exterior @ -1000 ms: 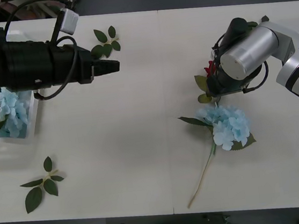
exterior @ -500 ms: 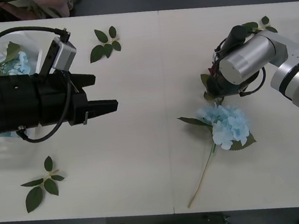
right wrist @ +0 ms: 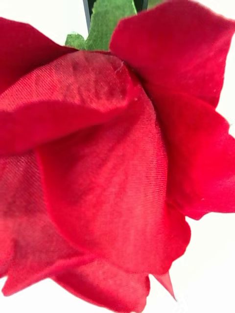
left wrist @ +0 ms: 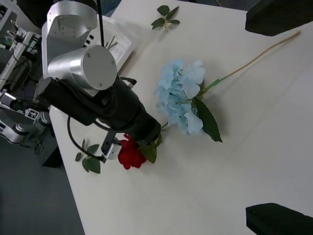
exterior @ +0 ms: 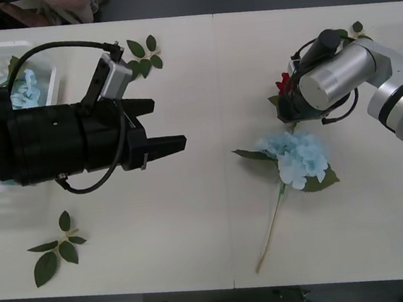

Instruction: Put the red flowers into the right box and the blue flowers into the left box

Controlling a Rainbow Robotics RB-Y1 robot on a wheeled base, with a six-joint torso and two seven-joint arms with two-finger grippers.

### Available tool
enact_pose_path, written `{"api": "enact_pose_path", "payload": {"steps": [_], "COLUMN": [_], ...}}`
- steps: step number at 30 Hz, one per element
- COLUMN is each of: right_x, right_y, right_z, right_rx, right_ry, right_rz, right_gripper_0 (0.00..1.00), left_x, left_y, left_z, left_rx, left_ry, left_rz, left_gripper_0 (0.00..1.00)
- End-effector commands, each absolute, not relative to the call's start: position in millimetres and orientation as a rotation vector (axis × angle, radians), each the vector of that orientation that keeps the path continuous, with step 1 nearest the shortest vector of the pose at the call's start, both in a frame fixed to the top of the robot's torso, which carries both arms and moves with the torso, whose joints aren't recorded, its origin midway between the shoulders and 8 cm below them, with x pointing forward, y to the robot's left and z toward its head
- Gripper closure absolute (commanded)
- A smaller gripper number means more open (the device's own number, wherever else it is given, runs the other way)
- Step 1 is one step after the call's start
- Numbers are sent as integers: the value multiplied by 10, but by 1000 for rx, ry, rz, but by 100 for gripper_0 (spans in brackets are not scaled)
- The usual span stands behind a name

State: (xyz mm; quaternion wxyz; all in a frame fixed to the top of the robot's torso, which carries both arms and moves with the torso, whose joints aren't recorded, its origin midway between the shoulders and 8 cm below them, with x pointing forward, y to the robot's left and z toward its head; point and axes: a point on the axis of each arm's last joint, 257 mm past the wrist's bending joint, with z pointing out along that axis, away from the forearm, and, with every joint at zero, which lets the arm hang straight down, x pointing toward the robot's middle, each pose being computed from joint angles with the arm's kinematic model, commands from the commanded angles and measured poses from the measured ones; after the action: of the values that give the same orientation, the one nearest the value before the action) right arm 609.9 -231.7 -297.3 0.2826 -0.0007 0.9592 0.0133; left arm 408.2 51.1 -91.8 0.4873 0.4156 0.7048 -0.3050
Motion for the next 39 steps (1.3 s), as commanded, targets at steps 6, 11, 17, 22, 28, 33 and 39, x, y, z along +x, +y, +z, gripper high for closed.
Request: {"api": "enact_pose_path", "payload": {"steps": [6, 11, 17, 22, 28, 33, 39], "right_x": [6673, 6675, 6673, 6651, 6577, 6411, 6160], "right_y": [-2749, -3260, -3620, -3937, -4757, -5705, -6526], "right_z": [-1628, -1311, -1039, -851, -655, -579, -675], "right_rx": [-185, -414, -538, -556, -474, -309, -212], "right_ry": [2382, 2337, 2277, 2246, 2238, 2228, 2176], "right_rz": [-74, -252, -319, -384, -610, -761, -888], "right_gripper_0": [100, 100, 100, 100, 100, 100, 100], "left_x": [4094, 4097, 4097, 4097, 4097, 4097, 4097], "left_y": [890, 917, 917, 917, 917, 917, 917], "left_z": [-693, -683, -683, -683, -683, -683, -683], "left_rx": [1043, 1047, 1047, 1047, 1047, 1047, 1047], "left_ry": [1752, 1752, 1752, 1752, 1752, 1752, 1752], "left_rz": [-685, -677, -677, -677, -677, -677, -677], "left_gripper_0": [0, 0, 0, 0, 0, 0, 0]}}
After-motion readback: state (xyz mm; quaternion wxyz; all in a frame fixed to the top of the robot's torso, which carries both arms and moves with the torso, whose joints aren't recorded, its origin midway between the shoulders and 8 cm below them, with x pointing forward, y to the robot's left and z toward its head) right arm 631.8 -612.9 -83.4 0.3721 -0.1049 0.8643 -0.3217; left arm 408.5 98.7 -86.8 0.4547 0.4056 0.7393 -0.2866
